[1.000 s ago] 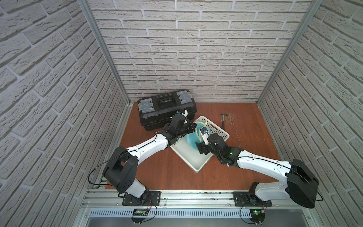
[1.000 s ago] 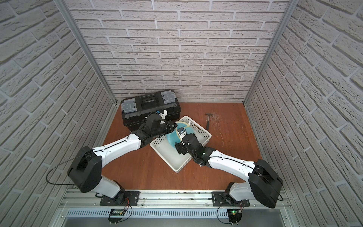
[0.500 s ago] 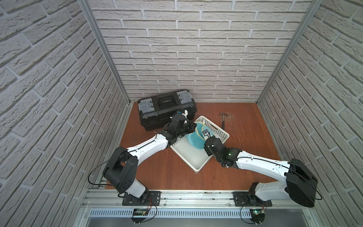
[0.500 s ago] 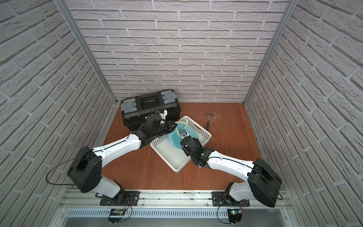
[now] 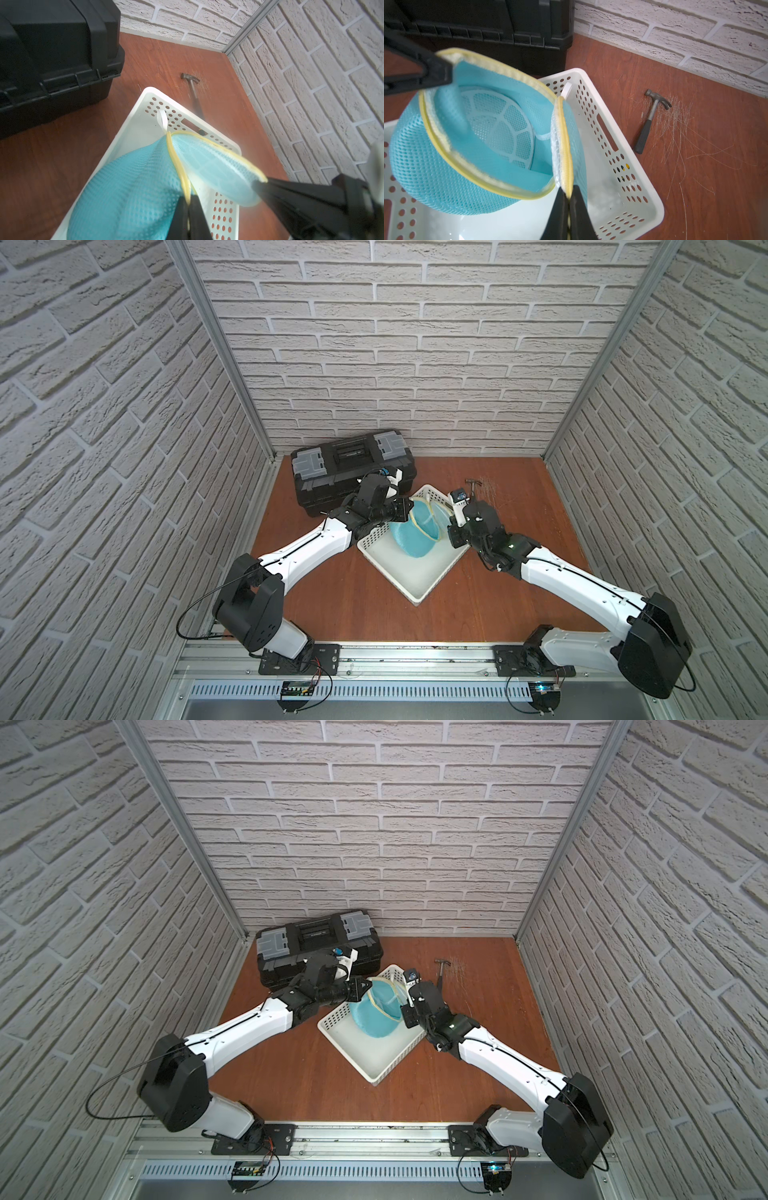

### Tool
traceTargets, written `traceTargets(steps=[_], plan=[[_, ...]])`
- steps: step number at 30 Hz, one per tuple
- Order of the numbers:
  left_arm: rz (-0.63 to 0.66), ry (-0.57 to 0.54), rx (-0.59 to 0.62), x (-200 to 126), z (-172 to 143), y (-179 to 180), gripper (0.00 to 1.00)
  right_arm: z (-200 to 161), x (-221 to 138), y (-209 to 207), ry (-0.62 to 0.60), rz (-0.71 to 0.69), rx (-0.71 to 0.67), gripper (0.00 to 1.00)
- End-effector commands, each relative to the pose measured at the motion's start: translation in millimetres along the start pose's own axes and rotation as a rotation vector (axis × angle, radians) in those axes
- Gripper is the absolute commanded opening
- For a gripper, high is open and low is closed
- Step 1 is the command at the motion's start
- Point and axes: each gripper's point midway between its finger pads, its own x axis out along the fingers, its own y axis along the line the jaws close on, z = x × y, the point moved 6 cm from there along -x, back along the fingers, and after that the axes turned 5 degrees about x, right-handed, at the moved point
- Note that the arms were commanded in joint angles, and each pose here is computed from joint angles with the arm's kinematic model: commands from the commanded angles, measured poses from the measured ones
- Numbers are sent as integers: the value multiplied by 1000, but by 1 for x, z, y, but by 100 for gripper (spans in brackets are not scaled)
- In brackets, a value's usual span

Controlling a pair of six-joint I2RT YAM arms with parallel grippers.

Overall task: Turn the laundry bag inside out
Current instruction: Pick up the laundry bag and place it in the bin.

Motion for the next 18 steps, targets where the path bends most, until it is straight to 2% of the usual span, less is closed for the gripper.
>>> traceTargets(steps=[1,3,4,7,9,13,15,18], plan=[[0,18,6,-4,2,4,0,13,-11,13,-14,132,38,3],[12,33,-49,2,-2,8,0,9,-6,15,9,142,49,3],[28,47,-82,6,-4,10,7,6,-3,16,20,150,58,3],[77,101,-179,16,-15,14,15,-1,5,19,45,160,94,3],[127,137,-202,21,-25,14,33,-1,7,20,44,170,117,3],[252,191,-217,25,-40,16,58,-1,9,23,54,178,120,3],[329,215,-226,23,-44,21,66,-1,8,23,53,174,113,3],[426,240,-233,19,-49,29,71,0,6,23,48,171,106,3]])
